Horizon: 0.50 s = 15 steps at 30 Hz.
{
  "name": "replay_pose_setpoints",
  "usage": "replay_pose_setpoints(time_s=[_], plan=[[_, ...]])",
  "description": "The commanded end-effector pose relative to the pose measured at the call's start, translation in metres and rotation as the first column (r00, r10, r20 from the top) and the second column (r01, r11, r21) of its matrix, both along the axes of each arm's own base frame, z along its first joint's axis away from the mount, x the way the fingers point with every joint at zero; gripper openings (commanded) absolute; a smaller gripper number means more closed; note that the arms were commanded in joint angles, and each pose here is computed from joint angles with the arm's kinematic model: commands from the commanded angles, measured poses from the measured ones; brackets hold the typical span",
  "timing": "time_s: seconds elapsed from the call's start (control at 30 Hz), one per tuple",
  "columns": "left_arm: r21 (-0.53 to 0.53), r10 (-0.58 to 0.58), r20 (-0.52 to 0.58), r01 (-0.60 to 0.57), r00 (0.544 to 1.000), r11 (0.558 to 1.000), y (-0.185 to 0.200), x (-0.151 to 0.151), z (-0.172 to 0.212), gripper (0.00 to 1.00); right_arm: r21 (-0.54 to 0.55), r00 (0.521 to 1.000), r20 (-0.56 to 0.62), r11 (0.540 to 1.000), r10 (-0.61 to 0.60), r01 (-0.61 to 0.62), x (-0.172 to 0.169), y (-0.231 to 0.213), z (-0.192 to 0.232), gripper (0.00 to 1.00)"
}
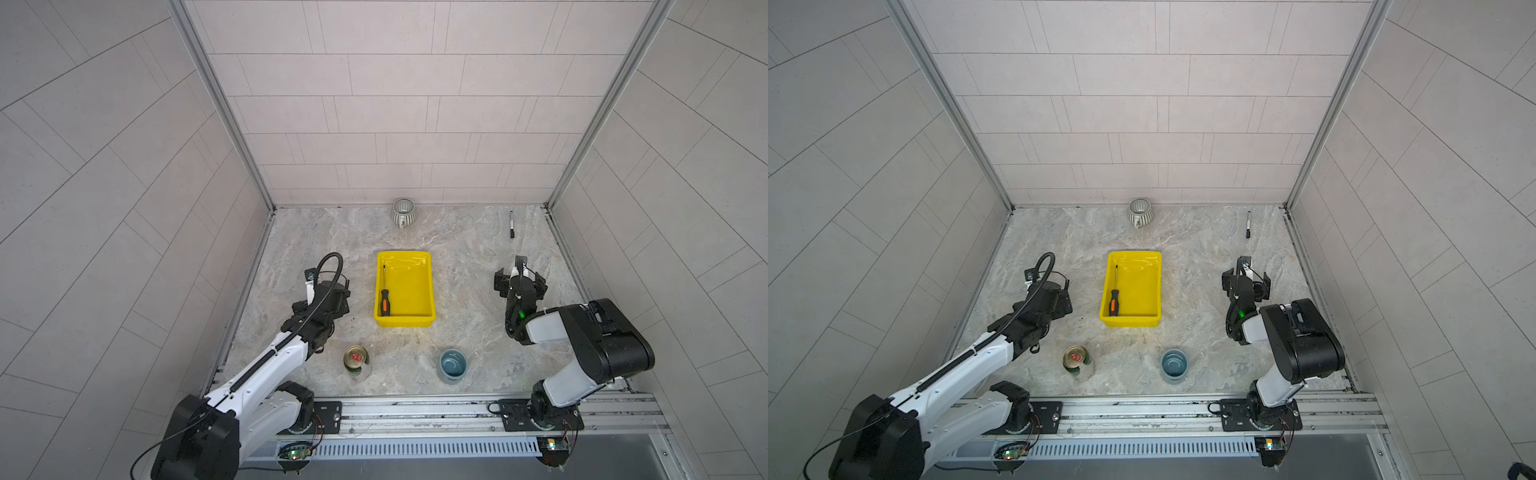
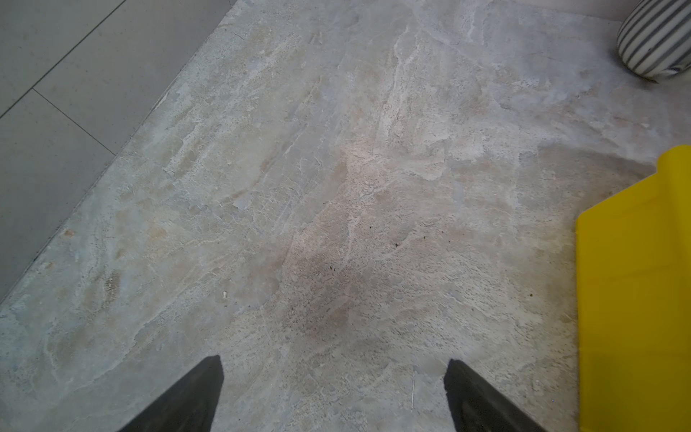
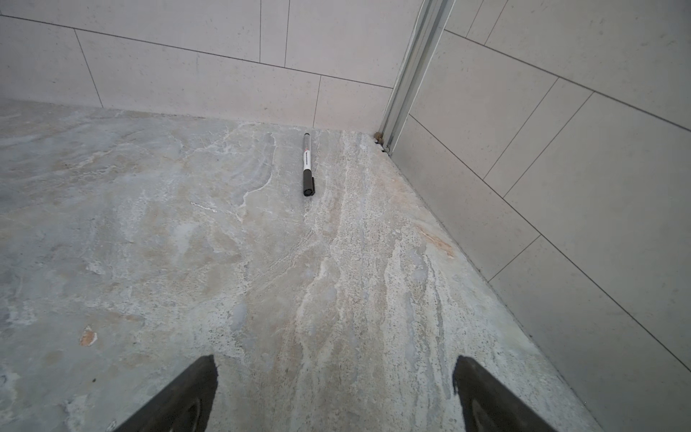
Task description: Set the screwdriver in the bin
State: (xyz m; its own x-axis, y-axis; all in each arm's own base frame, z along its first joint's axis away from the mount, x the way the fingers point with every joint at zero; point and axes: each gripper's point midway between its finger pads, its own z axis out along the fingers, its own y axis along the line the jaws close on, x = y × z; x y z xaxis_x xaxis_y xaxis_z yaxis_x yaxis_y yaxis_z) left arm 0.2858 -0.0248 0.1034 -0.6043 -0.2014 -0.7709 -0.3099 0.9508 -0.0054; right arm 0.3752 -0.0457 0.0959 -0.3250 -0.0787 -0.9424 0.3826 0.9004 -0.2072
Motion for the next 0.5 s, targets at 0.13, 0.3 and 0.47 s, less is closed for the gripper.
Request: replay_pose_setpoints(time_s=[0.13,0.3,0.47], plan=[[-0.021,-0.079,0.149,0.083,0.986,0.996,-0.017,0.027,0.042,1.0,-0.008,1.0,0.014,1.0,0.005,-0.005,0.003,0.001,0.004,0.99],[0.147,-0.094,0.287,0.053,0.953,0.988,-0.008,0.056,0.082,1.0,-0.01,1.0,0.015,1.0,0.006,-0.005,0.003,0.001,0.004,0.99],[0.33,-0.139,0.204,0.066,0.969,0.942,0.007,0.077,0.077,1.0,-0.009,1.0,0.015,1.0,0.006,-0.006,0.003,0.001,0.004,0.99]])
